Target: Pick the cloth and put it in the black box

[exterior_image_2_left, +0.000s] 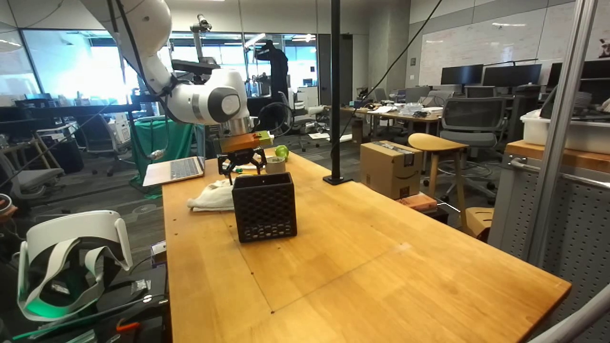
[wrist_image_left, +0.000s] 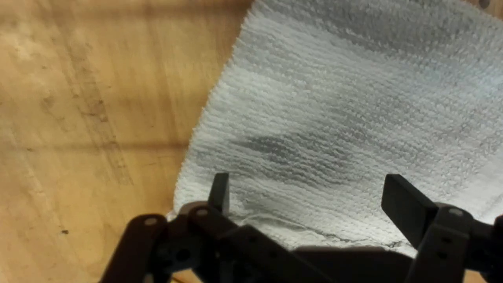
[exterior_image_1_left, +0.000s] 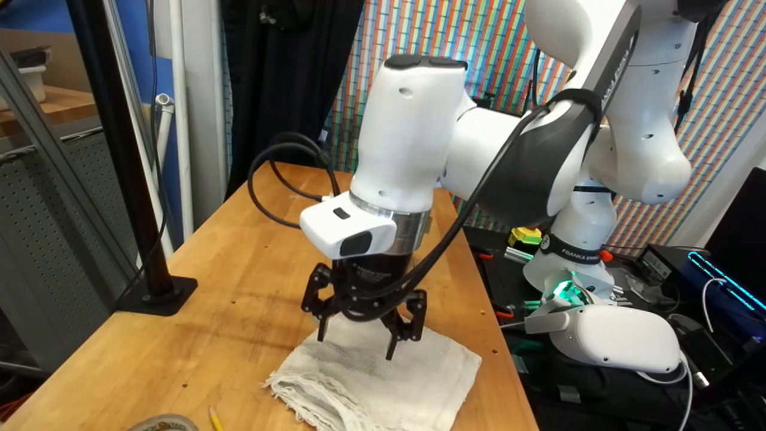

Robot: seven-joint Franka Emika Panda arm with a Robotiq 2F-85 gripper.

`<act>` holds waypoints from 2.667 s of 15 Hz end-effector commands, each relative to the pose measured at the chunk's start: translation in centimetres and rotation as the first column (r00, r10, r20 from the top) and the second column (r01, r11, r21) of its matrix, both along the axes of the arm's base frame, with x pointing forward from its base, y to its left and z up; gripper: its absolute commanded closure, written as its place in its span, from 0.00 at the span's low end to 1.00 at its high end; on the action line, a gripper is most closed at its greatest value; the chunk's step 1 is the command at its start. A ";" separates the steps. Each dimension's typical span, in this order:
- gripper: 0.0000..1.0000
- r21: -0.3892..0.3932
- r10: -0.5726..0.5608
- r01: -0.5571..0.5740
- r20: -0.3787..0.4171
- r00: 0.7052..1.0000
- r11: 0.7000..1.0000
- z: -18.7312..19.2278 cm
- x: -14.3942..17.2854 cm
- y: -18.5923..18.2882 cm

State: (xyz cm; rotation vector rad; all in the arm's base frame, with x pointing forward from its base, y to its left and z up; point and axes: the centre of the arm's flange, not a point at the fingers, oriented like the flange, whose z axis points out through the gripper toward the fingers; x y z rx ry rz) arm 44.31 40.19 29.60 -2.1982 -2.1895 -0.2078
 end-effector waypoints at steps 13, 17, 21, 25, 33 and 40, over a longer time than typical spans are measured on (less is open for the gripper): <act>0.64 -0.058 -0.210 0.204 -0.105 0.972 0.977 -6.5 -0.6 -0.6; 0.95 -0.071 -0.248 0.244 -0.051 0.967 0.967 -3.7 -0.4 -2.6; 0.98 -0.094 -0.307 0.307 0.013 0.952 0.947 0.4 -0.3 -5.6; 0.98 -0.056 -0.342 0.350 0.114 0.933 0.935 7.6 -1.5 -8.7; 0.98 0.010 -0.479 0.500 0.302 0.824 0.866 21.4 -3.8 -18.8; 0.98 -0.026 -0.417 0.437 0.250 0.874 0.899 24.5 1.0 -26.0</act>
